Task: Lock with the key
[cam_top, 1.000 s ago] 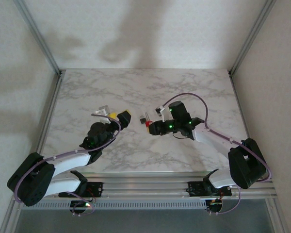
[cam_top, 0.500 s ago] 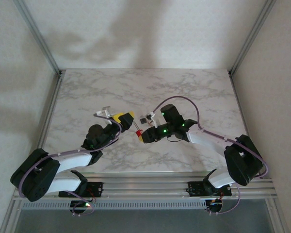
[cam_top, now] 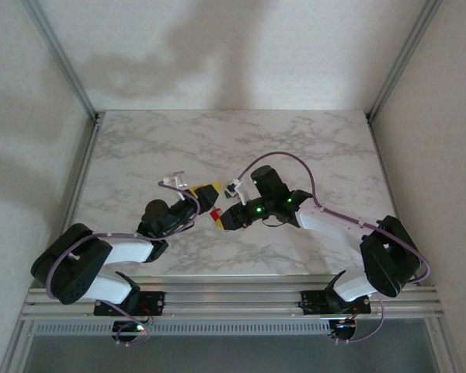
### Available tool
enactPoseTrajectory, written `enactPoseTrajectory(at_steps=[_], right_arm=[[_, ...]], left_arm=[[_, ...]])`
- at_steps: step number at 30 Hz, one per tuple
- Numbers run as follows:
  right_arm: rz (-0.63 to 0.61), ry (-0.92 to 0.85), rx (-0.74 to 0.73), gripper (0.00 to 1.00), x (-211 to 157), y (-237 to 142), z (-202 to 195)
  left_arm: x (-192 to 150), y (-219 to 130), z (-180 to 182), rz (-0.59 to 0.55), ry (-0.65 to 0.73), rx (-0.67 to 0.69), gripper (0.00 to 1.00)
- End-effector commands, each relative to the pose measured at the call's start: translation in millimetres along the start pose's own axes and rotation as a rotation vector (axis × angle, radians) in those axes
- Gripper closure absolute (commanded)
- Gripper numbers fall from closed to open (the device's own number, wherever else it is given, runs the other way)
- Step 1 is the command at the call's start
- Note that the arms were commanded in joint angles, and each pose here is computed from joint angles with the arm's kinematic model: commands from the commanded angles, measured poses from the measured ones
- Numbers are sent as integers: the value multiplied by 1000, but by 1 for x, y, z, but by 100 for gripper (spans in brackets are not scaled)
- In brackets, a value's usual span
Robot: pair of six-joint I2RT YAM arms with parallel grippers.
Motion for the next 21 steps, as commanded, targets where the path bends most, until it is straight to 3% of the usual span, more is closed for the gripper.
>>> enactPoseTrajectory(at_steps=[1,21], right_arm=[[-9,-42,27,100,10,2,6],[16,-38,-31,100,7,4,-2]], left_arm=[[1,0,-12,34,-25,-107,0],[-2,6,-8,121,-117,-196,0]])
Point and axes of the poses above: each hand's point on the last joint's axis, 136 mm out from that joint toward the fingers, its own y axis out along the fingers, its own z axis along the line the jaws close on, x = y × z, the point moved 8 cm from there along -y, back along the fingers, and after that the axes turned 13 degrees about -y, right-handed, at the moved point
